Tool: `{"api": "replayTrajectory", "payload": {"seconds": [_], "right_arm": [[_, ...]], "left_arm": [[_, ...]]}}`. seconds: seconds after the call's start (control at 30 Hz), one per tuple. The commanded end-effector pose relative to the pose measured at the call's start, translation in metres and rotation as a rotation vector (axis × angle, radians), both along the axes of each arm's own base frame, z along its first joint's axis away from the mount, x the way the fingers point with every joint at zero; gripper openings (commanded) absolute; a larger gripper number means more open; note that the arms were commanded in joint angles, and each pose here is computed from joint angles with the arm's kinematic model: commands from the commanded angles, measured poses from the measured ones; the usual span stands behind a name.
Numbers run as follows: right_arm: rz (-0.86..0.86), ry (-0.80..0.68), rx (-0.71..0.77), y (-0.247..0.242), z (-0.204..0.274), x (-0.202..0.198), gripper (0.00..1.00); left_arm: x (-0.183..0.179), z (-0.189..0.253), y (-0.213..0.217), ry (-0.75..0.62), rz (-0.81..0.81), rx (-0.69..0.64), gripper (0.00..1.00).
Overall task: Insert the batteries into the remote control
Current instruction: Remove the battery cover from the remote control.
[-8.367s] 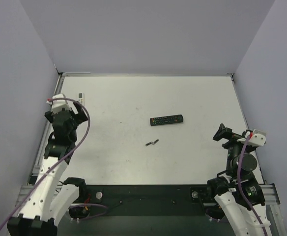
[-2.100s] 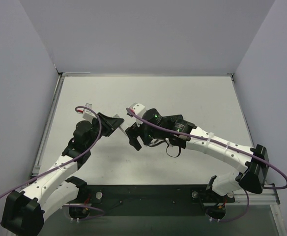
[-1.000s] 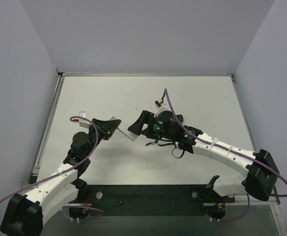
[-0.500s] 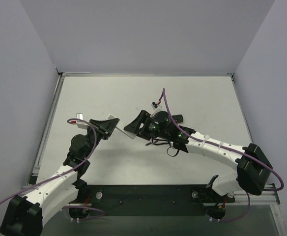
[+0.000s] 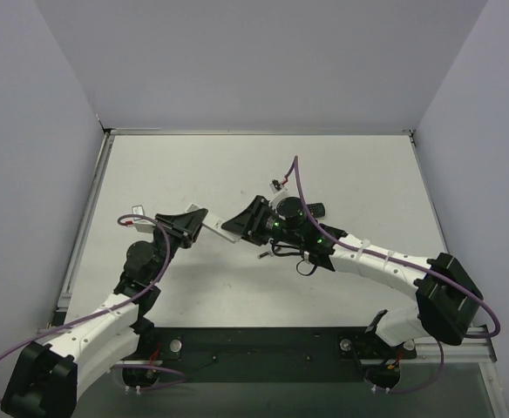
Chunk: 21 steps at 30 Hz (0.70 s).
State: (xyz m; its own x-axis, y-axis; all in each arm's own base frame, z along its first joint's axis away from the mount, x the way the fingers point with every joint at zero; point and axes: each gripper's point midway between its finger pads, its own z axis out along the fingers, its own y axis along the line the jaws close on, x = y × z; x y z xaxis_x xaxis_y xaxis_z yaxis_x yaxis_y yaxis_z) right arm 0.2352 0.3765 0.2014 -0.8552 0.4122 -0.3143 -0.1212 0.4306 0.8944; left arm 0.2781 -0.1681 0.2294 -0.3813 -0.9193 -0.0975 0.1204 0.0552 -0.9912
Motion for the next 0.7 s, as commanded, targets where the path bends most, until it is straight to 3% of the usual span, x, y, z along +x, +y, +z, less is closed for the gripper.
{"api": "replayTrajectory", "payload": {"seconds": [0.0, 0.17, 0.67], "right_arm": [[-0.038, 0.036, -0.069, -0.015, -0.020, 0.001, 0.18], [-0.031, -0.002, -0.059, -0.016, -0.010, 0.003, 0.35], [0.025, -0.125, -0.070, -0.014, 0.017, 0.007, 0.72]], "left_arm": [[-0.003, 0.055, 0.007, -0.184, 0.032, -0.080, 0.00], [0.001, 0.047, 0.004, -0.158, 0.028, -0.053, 0.00], [0.004, 0.002, -0.001, -0.052, 0.010, -0.005, 0.00]]}}
